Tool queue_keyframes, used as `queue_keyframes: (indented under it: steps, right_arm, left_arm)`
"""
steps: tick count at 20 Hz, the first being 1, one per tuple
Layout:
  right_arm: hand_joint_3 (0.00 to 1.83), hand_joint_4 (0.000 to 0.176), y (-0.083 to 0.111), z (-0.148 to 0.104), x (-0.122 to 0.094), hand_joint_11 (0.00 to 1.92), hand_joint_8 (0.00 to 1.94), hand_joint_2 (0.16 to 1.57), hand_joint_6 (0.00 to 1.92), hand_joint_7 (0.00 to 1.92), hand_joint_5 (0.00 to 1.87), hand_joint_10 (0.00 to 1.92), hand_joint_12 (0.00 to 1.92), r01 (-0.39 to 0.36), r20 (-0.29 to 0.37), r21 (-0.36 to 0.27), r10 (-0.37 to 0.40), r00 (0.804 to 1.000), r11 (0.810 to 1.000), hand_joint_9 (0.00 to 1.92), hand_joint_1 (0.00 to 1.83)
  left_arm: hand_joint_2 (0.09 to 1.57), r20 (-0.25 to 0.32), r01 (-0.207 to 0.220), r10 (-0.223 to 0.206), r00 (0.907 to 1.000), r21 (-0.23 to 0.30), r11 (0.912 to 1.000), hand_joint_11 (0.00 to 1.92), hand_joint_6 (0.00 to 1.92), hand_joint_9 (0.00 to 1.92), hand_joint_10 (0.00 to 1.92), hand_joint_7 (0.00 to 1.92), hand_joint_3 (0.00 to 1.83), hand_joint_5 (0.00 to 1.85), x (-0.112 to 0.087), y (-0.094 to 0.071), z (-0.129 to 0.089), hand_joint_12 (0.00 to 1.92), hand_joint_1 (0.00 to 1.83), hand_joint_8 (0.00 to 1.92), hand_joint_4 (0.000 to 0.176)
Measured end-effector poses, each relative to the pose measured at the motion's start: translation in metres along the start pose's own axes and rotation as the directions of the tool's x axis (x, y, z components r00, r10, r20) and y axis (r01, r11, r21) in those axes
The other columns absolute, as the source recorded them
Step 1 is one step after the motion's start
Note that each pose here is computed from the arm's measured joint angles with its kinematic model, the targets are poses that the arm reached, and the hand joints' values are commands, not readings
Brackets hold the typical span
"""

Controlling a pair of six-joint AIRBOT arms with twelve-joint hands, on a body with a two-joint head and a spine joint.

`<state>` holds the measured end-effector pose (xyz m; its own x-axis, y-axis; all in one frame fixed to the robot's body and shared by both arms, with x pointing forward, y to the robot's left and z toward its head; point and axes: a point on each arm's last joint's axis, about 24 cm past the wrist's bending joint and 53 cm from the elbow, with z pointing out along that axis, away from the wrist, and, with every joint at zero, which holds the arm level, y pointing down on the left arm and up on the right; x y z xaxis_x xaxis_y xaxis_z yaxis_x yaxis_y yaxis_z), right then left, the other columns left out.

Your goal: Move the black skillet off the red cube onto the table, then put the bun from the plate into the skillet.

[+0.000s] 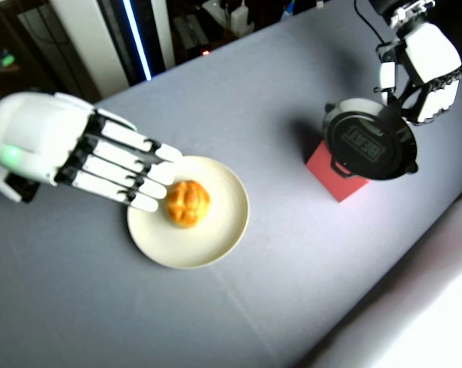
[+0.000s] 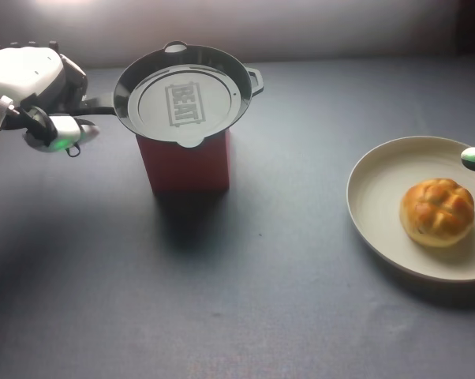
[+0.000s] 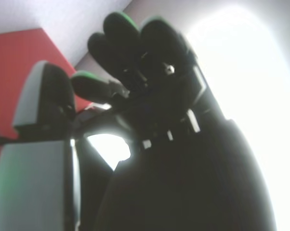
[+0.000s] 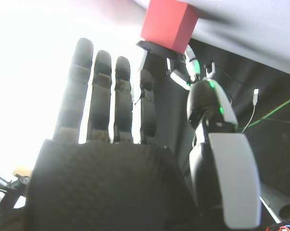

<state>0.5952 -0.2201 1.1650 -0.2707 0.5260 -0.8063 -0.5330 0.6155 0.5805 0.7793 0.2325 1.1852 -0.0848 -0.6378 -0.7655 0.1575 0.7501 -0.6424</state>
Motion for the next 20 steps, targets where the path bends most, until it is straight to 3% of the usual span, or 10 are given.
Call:
queue_keyframes:
  steps: [2, 4, 5, 6, 7, 9, 15, 16, 19, 20]
  right_arm:
    - [0.00, 0.051, -0.001, 0.000, 0.000, 0.46, 0.01, 1.31, 0.00, 0.41, 0.35, 0.01, 0.06, 0.001, 0.001, 0.000, -0.001, 1.000, 1.000, 0.42, 0.45]
    - [0.00, 0.036, -0.001, 0.000, 0.000, 0.46, 0.01, 1.31, 0.01, 0.42, 0.36, 0.01, 0.06, 0.000, 0.000, 0.001, 0.000, 1.000, 1.000, 0.43, 0.45]
    - [0.00, 0.054, -0.001, 0.000, 0.001, 0.45, 0.00, 1.30, 0.00, 0.42, 0.36, 0.01, 0.05, -0.002, 0.001, 0.000, 0.002, 1.000, 1.000, 0.42, 0.43]
    - [0.00, 0.046, -0.001, 0.000, 0.001, 0.46, 0.00, 1.30, 0.01, 0.42, 0.37, 0.01, 0.06, -0.003, 0.000, 0.001, 0.003, 1.000, 1.000, 0.43, 0.42]
    - [0.00, 0.054, -0.001, 0.000, 0.002, 0.47, 0.00, 1.30, 0.00, 0.42, 0.36, 0.01, 0.06, -0.006, 0.000, 0.000, 0.006, 1.000, 1.000, 0.43, 0.41]
    - [0.00, 0.041, -0.001, 0.001, 0.002, 0.46, 0.00, 1.31, 0.01, 0.43, 0.37, 0.01, 0.06, -0.009, 0.000, 0.001, 0.009, 1.000, 1.000, 0.43, 0.42]
    - [0.00, 0.044, -0.001, 0.001, 0.004, 0.49, 0.00, 1.35, 0.01, 0.44, 0.38, 0.01, 0.07, -0.013, -0.003, 0.001, 0.013, 1.000, 1.000, 0.46, 0.37]
    - [0.00, 0.044, -0.001, 0.001, 0.004, 0.49, 0.00, 1.35, 0.01, 0.43, 0.39, 0.00, 0.07, -0.015, -0.002, 0.001, 0.015, 1.000, 1.000, 0.45, 0.36]
    - [0.01, 0.039, -0.002, 0.001, 0.005, 0.49, 0.01, 1.35, 0.01, 0.45, 0.40, 0.01, 0.07, -0.016, -0.005, 0.001, 0.016, 1.000, 1.000, 0.46, 0.36]
    - [0.00, 0.039, -0.002, 0.001, 0.005, 0.48, 0.00, 1.35, 0.00, 0.44, 0.39, 0.00, 0.07, -0.017, -0.004, 0.002, 0.017, 1.000, 1.000, 0.46, 0.35]
  left_arm:
    - [1.20, -0.007, 0.004, -0.004, 1.0000, 0.005, 1.0000, 1.38, 1.92, 1.30, 1.92, 1.15, 0.01, 1.03, 0.005, -0.003, 0.001, 1.92, 0.93, 1.92, 0.131]
    - [1.24, -0.008, 0.012, -0.012, 0.9999, 0.016, 0.9998, 1.50, 1.92, 1.43, 1.92, 1.27, 0.01, 1.11, 0.009, -0.009, -0.001, 1.92, 0.96, 1.92, 0.144]
    - [1.26, -0.002, 0.020, -0.020, 0.9998, 0.022, 0.9995, 1.56, 1.92, 1.50, 1.92, 1.34, 0.00, 1.17, 0.009, -0.011, -0.002, 1.92, 1.02, 1.92, 0.138]
    - [1.27, 0.007, 0.038, -0.038, 0.9993, 0.029, 0.9989, 1.57, 1.92, 1.53, 1.92, 1.38, 0.00, 1.20, 0.008, -0.012, -0.003, 1.92, 1.09, 1.92, 0.126]
    - [1.27, 0.021, 0.060, -0.061, 0.9979, 0.035, 0.9976, 1.53, 1.92, 1.53, 1.92, 1.39, 0.00, 1.19, 0.006, -0.012, -0.004, 1.92, 1.18, 1.92, 0.120]
    - [1.27, 0.042, 0.097, -0.099, 0.9942, 0.038, 0.9945, 1.56, 1.92, 1.53, 1.92, 1.39, 0.00, 1.19, 0.003, -0.007, -0.007, 1.92, 1.34, 1.92, 0.114]
    - [1.25, 0.079, 0.178, -0.183, 0.9799, 0.071, 0.9816, 1.59, 1.92, 1.53, 1.92, 1.37, 0.00, 1.19, 0.005, -0.006, -0.020, 1.92, 1.42, 1.92, 0.093]
    - [1.23, 0.094, 0.201, -0.210, 0.9732, 0.094, 0.9751, 1.61, 1.92, 1.55, 1.92, 1.40, 0.00, 1.25, 0.004, -0.009, -0.026, 1.92, 1.45, 1.92, 0.000]
    - [1.23, 0.120, 0.232, -0.244, 0.9624, 0.107, 0.9668, 1.62, 1.92, 1.57, 1.92, 1.42, 0.00, 1.30, 0.002, -0.009, -0.032, 1.92, 1.45, 1.92, 0.000]
    - [1.24, 0.131, 0.244, -0.258, 0.9572, 0.115, 0.9629, 1.54, 1.92, 1.53, 1.92, 1.40, 0.00, 1.27, 0.001, -0.010, -0.034, 1.92, 1.42, 1.92, 0.000]
